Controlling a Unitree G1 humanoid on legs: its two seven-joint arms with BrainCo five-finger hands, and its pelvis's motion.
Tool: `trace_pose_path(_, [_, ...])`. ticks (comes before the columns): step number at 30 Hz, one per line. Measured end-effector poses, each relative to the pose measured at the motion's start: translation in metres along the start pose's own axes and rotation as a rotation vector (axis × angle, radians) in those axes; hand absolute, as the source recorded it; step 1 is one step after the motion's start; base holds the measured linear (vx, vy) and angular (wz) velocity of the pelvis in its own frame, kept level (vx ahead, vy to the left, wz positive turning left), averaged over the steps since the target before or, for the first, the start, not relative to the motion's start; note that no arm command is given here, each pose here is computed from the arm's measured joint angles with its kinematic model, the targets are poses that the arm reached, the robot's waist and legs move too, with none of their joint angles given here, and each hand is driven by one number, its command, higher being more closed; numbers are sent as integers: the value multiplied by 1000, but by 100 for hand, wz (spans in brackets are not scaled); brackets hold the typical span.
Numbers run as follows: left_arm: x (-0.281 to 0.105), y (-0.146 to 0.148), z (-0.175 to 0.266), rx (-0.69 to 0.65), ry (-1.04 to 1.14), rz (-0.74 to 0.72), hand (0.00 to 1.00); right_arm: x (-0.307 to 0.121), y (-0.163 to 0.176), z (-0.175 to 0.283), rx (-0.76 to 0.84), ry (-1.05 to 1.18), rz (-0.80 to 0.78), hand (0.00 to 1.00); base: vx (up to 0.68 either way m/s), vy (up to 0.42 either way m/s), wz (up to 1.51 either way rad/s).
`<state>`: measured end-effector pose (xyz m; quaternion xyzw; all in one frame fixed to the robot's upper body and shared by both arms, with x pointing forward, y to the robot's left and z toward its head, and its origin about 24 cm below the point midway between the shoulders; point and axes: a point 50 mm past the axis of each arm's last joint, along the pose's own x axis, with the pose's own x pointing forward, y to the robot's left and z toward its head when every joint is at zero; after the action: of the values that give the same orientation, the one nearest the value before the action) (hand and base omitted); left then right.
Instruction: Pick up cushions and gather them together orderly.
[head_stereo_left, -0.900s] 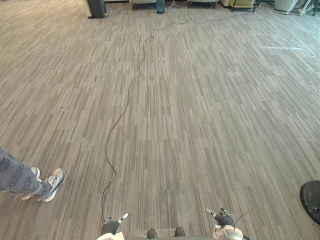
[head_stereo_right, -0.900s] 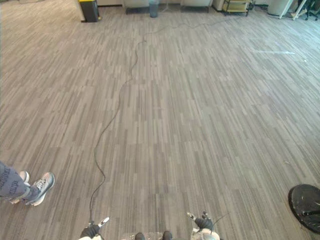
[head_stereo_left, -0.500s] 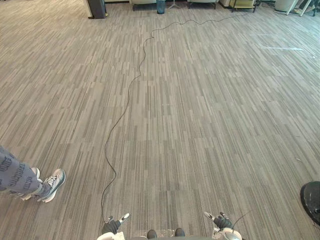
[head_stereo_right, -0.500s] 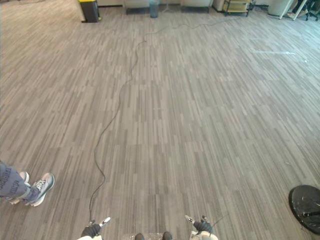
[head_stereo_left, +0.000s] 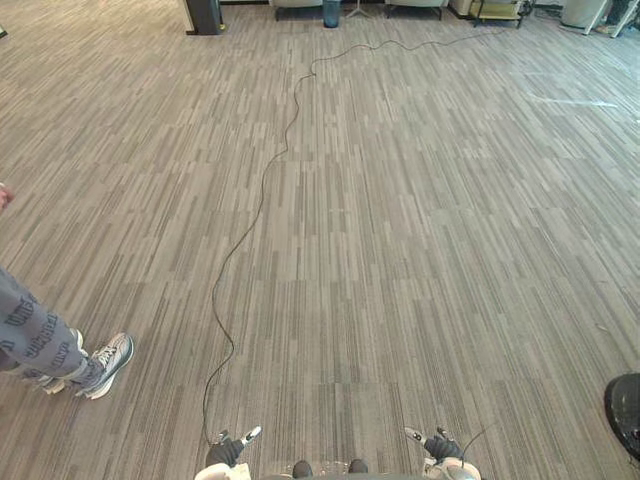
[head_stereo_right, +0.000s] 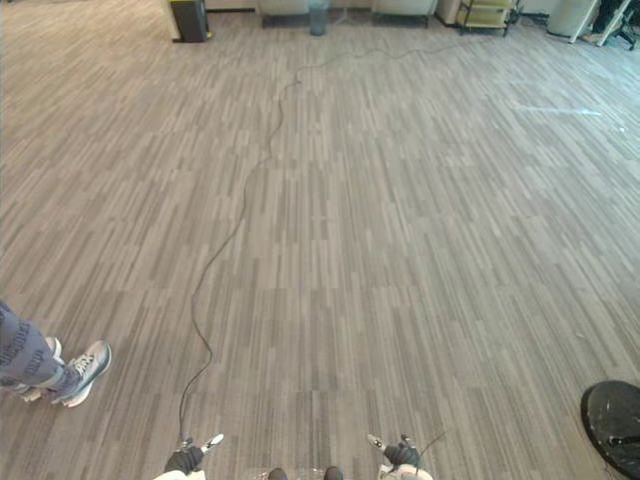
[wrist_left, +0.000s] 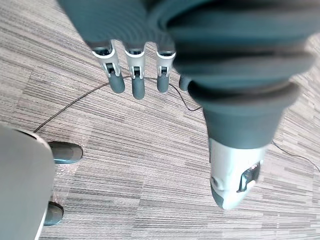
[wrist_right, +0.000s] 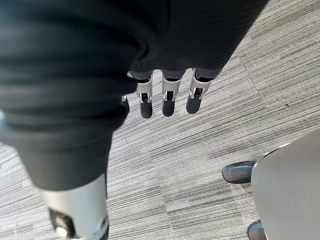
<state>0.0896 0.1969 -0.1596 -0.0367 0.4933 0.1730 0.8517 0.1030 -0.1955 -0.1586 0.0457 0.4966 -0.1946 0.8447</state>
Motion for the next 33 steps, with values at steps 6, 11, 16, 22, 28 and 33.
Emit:
trace_pose_path(6, [1, -4, 2, 54, 0, -22, 0, 0, 1, -1, 2, 2, 2, 0, 0, 0, 0])
trace_pose_path(11, [1, -6, 4, 85, -7, -32, 0, 0, 1, -1, 10, 3, 2, 0, 0, 0, 0])
trace_pose_path(16, [2, -3, 6, 95, -12, -28, 0, 0, 1, -1, 43, 7, 0, 0, 0, 0, 0])
trace_pose_path(22, [5, -2, 24, 51, -66, -16, 0, 1, 0, 5, 58, -10, -3, 0, -17, -41, -19])
trace_pose_path(28, [3, -6, 32, -52, -116, -17, 0, 4, -7, 20, 62, -56, -28, 0, 190, 82, -46])
trace_pose_path(33, [3, -5, 35, -88, -138, -16, 0, 7, -6, 25, 30, -47, -23, 0, 477, 317, -39])
